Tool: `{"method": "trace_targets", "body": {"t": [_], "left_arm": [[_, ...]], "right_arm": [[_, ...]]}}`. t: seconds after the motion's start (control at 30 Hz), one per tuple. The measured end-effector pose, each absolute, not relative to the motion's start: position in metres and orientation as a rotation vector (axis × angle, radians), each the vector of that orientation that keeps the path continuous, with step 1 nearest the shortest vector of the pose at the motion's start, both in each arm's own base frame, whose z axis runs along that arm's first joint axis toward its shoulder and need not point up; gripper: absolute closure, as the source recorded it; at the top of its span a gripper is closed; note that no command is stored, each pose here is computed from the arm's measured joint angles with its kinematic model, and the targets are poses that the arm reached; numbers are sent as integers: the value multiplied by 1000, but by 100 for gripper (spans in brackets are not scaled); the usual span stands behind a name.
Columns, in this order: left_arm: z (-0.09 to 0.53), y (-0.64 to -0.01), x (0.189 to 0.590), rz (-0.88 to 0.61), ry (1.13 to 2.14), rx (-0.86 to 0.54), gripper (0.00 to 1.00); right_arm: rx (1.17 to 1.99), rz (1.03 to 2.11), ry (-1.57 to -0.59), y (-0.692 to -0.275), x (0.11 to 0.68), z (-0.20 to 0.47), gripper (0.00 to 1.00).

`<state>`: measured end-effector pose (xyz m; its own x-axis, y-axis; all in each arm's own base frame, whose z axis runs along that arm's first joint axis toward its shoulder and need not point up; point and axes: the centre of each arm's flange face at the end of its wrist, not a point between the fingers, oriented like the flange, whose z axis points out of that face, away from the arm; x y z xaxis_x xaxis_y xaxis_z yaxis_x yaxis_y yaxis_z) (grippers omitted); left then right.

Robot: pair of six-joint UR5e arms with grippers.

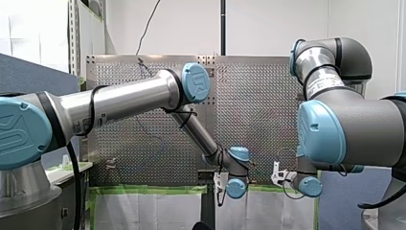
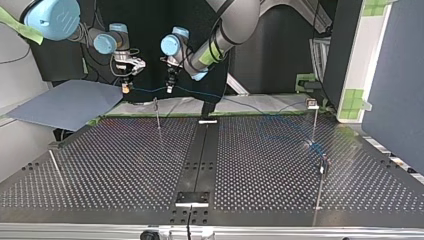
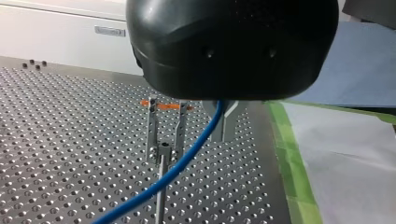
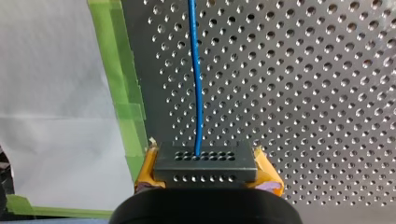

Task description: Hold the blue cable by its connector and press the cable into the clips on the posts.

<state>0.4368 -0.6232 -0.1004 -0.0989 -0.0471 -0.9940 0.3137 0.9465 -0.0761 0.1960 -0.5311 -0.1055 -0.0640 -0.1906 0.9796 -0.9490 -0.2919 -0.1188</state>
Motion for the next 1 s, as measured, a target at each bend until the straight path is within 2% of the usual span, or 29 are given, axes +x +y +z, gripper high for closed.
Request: {"method": "trace_targets", "body": {"t": [0.6, 1.0], "left_arm": [[-88, -631, 451, -350, 1614, 183, 100], [-80, -627, 471, -346, 1601, 157, 100]], "right_arm": [[1474, 1440, -1287, -544, 183, -106, 100], [1481, 1448, -1264, -550, 186, -108, 100]]}}
